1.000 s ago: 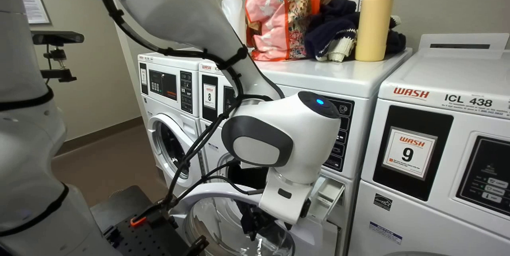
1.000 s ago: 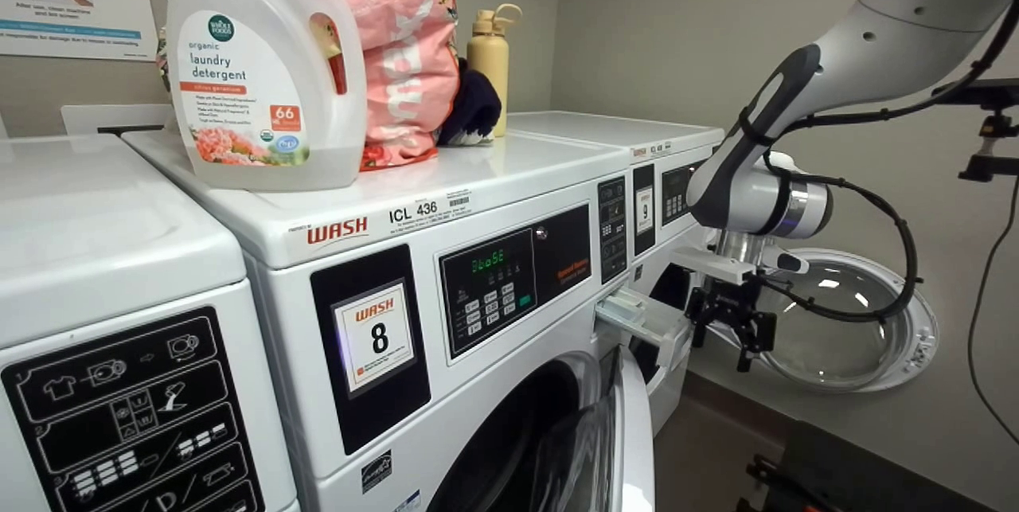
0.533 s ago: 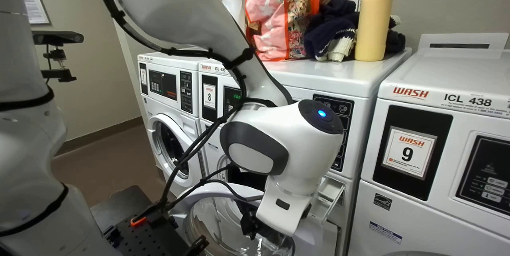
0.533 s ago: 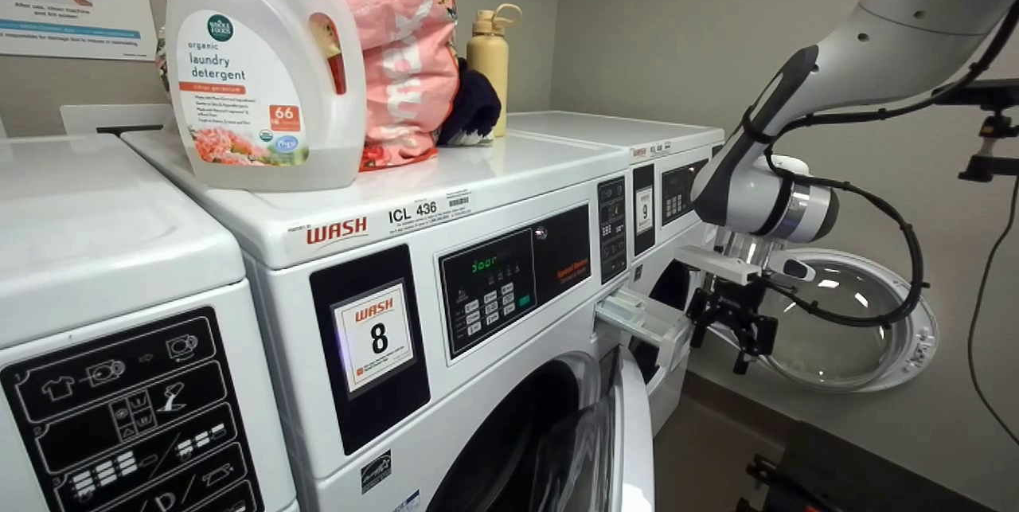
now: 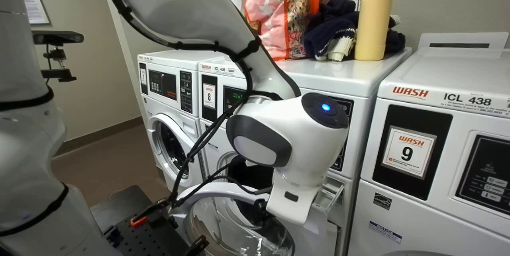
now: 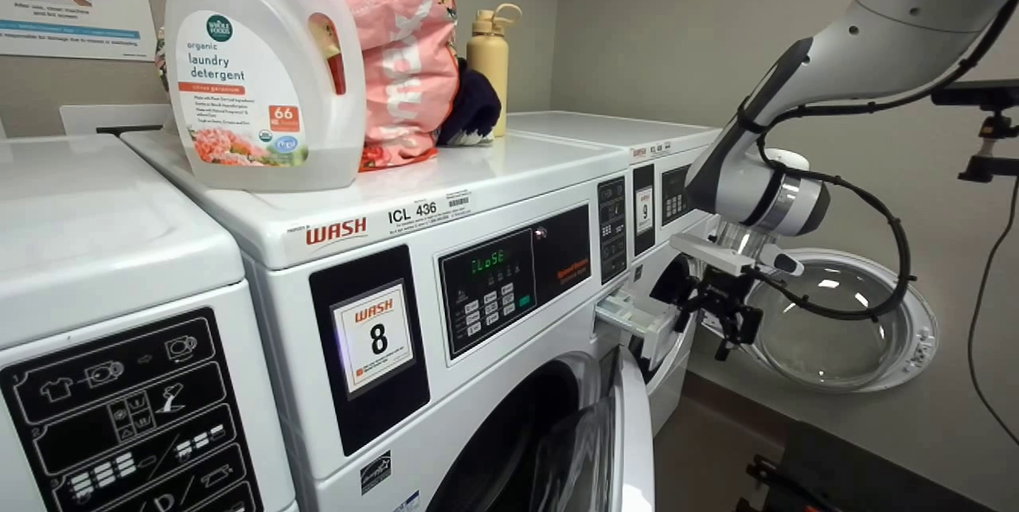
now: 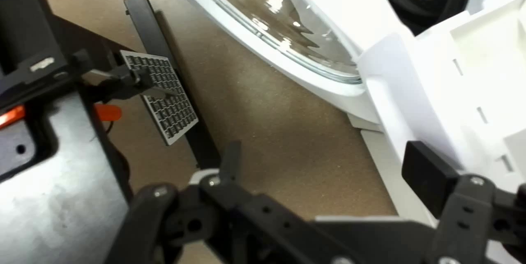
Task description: Open the door of the washing machine and push the tray back in
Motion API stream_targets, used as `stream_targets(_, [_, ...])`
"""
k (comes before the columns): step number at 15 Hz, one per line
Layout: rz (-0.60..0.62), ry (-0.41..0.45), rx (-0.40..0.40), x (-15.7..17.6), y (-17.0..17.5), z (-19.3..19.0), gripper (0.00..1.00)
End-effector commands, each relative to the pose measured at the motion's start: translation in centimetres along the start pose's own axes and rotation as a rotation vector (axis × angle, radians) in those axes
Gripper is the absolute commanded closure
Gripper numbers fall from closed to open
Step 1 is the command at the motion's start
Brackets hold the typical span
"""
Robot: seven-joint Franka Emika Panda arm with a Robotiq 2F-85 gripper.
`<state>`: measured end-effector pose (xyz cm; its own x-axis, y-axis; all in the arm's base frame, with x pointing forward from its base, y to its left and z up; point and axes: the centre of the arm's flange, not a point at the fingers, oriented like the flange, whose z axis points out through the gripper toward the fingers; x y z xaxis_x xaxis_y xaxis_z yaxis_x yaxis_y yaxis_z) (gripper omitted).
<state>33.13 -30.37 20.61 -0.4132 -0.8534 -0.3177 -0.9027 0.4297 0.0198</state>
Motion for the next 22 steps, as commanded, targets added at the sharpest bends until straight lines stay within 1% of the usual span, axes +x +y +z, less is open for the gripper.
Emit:
stream_targets(1, [-0.065,-0.02,0.081,-2.4,-3.4,-1.1,0.0])
stream_targets(5, [-0.11,-0.026,0.108,-4.7,-5.8,-1.4,0.0])
stream_targets(9, [-0.118,-0.02,0.1,-5.4,-6.7,-1.2,0.0])
stream_targets(11, [-0.102,-0.014,0.082,-4.9,-6.4,-1.2,0.0])
stream_targets(14, [-0.068,-0.001,0.079,-3.8,-4.9,-2.2,0.0])
stream_targets(18, [-0.045,0.005,0.115,-2.7,-3.7,-3.7,0.0])
stream_targets(22, [-0.02,0.014,0.081,-2.2,-3.3,-3.5,0.0])
